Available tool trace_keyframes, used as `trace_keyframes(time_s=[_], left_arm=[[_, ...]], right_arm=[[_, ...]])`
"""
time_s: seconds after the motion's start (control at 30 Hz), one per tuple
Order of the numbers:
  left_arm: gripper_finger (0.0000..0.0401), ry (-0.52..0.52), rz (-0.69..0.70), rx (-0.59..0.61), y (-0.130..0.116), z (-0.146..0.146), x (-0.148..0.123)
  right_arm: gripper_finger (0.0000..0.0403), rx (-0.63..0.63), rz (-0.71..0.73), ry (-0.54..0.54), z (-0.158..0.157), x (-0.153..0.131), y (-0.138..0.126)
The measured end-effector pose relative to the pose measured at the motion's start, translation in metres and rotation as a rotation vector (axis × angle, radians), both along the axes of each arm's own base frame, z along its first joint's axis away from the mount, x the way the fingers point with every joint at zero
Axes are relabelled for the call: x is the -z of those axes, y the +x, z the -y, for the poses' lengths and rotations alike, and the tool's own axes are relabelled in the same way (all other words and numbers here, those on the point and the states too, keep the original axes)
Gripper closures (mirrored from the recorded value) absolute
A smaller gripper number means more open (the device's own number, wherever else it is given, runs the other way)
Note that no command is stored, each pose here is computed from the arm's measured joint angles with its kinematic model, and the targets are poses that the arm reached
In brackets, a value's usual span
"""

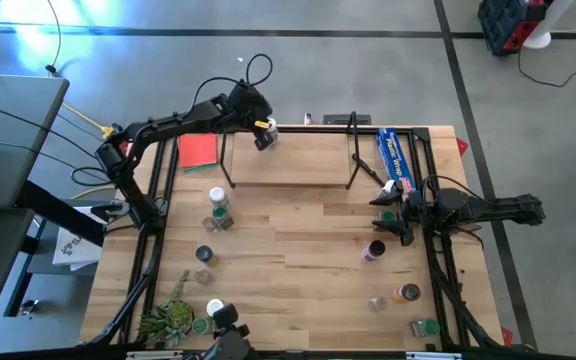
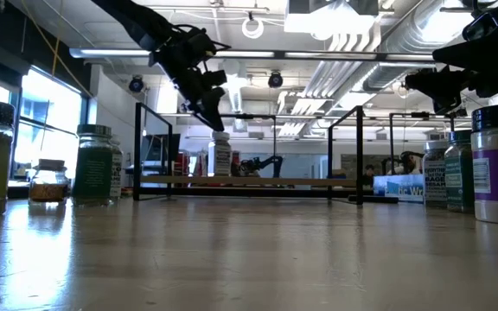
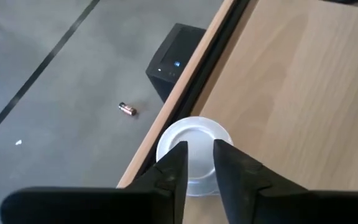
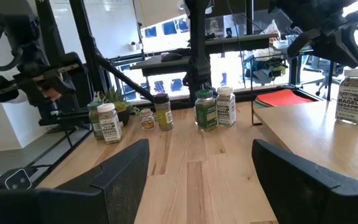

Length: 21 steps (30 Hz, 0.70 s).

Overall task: Shelf spices
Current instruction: Put the center white seasoning bottle on the shelf

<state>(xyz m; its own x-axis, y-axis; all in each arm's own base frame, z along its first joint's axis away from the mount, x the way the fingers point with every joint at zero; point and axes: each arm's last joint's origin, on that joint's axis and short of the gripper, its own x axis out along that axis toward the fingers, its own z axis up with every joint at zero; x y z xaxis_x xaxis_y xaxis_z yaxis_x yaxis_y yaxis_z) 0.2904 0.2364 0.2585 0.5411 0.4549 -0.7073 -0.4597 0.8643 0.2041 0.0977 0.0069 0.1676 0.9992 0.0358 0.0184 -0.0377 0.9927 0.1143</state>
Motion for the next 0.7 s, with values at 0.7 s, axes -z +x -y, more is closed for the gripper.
trace_keyframes(time_s=[0.7], left_arm=[[0.0351, 0.108, -0.162, 0.051, -0.0080, 0.0008, -0.0013]], right_arm=[[0.0123, 0.000, 0.000, -0.001, 0.0000, 0.0000, 0.0000]])
